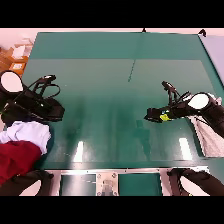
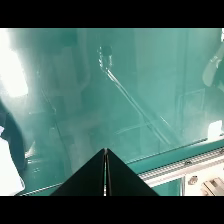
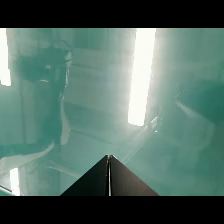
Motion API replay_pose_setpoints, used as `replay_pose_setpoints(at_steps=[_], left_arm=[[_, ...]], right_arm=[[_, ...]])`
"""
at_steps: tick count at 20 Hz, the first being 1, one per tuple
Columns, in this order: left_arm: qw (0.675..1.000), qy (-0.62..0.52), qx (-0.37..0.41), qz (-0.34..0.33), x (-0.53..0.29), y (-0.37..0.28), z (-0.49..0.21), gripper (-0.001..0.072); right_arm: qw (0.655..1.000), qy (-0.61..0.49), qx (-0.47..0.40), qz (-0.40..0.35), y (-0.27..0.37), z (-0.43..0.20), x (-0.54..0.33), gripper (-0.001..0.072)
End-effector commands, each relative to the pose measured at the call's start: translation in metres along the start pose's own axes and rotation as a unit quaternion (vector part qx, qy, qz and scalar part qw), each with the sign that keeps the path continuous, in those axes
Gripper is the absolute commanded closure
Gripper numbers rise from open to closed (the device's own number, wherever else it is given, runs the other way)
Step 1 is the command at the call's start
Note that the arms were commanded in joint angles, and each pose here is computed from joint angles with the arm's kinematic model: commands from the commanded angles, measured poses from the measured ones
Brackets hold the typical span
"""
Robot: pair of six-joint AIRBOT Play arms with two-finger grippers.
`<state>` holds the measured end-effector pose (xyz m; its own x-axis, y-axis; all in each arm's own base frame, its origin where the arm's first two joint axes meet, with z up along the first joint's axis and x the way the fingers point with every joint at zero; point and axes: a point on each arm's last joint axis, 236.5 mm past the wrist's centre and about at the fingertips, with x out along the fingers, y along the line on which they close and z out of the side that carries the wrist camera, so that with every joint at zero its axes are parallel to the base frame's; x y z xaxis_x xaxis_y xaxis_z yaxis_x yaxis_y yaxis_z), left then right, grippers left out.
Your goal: Fold the shirts.
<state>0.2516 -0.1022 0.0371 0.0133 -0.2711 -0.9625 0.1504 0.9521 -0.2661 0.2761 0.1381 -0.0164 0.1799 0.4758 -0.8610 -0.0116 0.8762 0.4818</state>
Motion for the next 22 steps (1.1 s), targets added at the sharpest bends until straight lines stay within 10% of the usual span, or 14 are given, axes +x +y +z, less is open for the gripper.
replay_pose_setpoints(at_steps=[1,20,21,22], left_arm=[[1.0,0.0,0.0,0.0,0.0,0.0,0.0,0.0676],[0.988,-0.154,-0.012,0.0,-0.012,0.001,0.072,0.0675],[0.984,-0.174,-0.004,0.036,-0.018,0.017,0.081,0.0447],[0.976,-0.198,0.005,0.091,-0.03,0.04,0.094,-0.0013]], right_arm=[[1.0,0.0,0.0,0.0,0.0,0.0,0.0,0.0693],[1.0,-0.006,0.0,0.0,0.0,0.002,0.0,0.0693],[1.0,-0.008,0.0,0.0,0.0,0.004,0.0,0.0693],[1.0,-0.008,0.0,0.0,0.0,0.004,0.0,0.0693]])
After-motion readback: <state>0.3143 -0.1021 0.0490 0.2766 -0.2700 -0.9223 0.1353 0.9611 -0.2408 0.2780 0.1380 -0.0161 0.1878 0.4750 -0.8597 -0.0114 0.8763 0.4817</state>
